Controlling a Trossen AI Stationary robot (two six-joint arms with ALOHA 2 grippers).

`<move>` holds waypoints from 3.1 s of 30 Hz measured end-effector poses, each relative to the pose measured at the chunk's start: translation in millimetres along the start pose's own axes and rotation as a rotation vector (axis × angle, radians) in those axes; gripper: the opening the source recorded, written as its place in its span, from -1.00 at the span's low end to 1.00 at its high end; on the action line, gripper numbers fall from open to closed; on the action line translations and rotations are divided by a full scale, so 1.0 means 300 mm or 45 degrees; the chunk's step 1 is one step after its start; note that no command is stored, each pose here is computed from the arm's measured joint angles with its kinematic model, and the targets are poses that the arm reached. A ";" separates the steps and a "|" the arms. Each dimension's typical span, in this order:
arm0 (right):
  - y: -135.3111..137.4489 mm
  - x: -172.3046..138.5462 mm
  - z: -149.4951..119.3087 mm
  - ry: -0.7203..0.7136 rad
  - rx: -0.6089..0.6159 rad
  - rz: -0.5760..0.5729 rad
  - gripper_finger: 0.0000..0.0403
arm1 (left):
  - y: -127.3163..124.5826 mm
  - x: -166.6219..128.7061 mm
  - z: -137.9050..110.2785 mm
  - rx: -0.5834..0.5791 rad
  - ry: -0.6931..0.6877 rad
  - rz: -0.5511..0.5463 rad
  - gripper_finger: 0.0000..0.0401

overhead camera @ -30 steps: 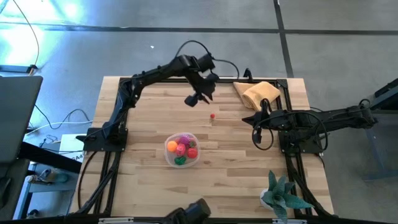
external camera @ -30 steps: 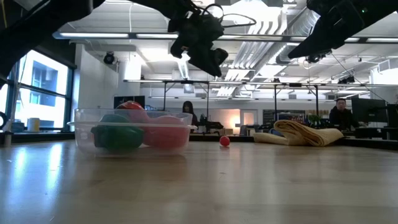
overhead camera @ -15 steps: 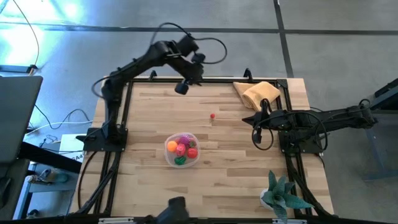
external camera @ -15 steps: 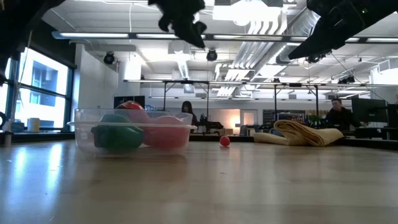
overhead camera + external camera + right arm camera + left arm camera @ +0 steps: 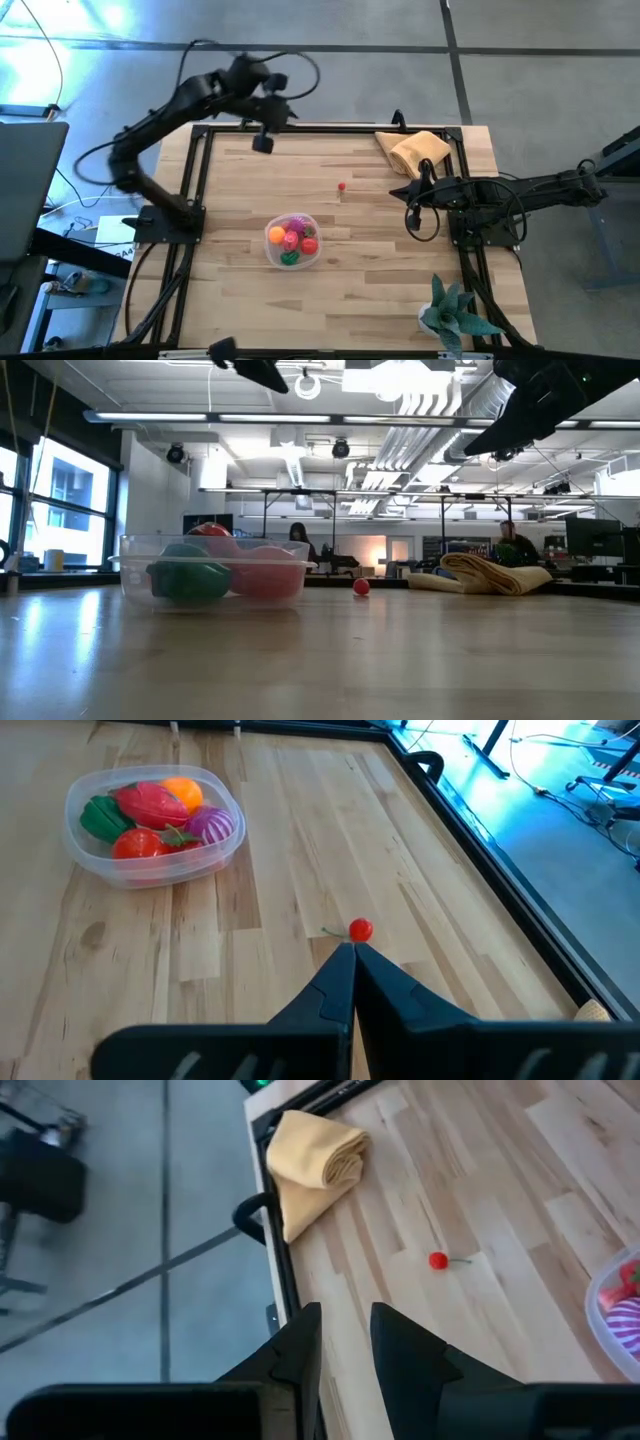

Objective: Pick and placing Produce into tupperware
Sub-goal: Put the red cherry into the transparent container

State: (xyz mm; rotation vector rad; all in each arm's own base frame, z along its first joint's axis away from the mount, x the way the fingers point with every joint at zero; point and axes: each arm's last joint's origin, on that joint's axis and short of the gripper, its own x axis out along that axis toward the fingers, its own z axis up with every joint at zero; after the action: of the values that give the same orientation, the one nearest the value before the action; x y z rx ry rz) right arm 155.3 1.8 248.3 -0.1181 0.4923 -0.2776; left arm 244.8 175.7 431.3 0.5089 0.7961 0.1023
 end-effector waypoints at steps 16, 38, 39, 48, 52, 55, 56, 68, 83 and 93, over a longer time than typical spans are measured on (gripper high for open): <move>0.000 0.000 0.000 0.000 0.000 0.000 -1.00 | -0.418 -0.028 -0.358 -0.121 -0.260 0.323 -0.61; 0.000 0.000 0.000 0.001 0.000 0.000 -1.00 | -0.563 0.070 -0.482 -0.044 -0.454 0.120 -0.61; 0.000 0.000 0.000 0.000 0.000 0.000 -1.00 | -0.562 0.071 -0.484 -0.049 -0.433 0.142 -0.61; 0.000 0.000 0.000 0.001 0.000 0.000 -1.00 | -0.585 0.076 -0.495 -0.064 -0.440 -0.009 -0.61; 0.000 0.000 0.000 0.001 -0.001 0.000 -1.00 | -0.587 0.077 -0.496 -0.067 -0.436 -0.019 -0.61; 0.000 0.000 0.000 0.001 0.000 0.000 -1.00 | -0.588 0.077 -0.497 -0.069 -0.433 -0.022 -0.61; 0.000 0.000 0.000 0.001 0.000 0.000 -1.00 | -0.588 0.077 -0.497 -0.069 -0.433 -0.022 -0.61; 0.000 0.000 0.000 0.001 -0.001 0.000 -1.00 | -0.587 0.077 -0.498 -0.068 -0.431 -0.019 -0.61; 0.000 0.000 0.000 0.001 0.080 0.000 -1.00 | -0.587 0.077 -0.498 -0.065 -0.430 -0.018 -0.61; -0.003 -0.007 0.068 -0.258 0.483 0.038 -1.00 | -0.587 0.077 -0.497 -0.065 -0.431 -0.018 -0.61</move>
State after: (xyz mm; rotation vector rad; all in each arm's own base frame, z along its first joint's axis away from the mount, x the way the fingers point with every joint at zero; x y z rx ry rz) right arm 163.3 2.6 267.3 0.2291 0.2333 -0.3215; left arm 138.0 87.3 245.3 0.4569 0.4651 0.0223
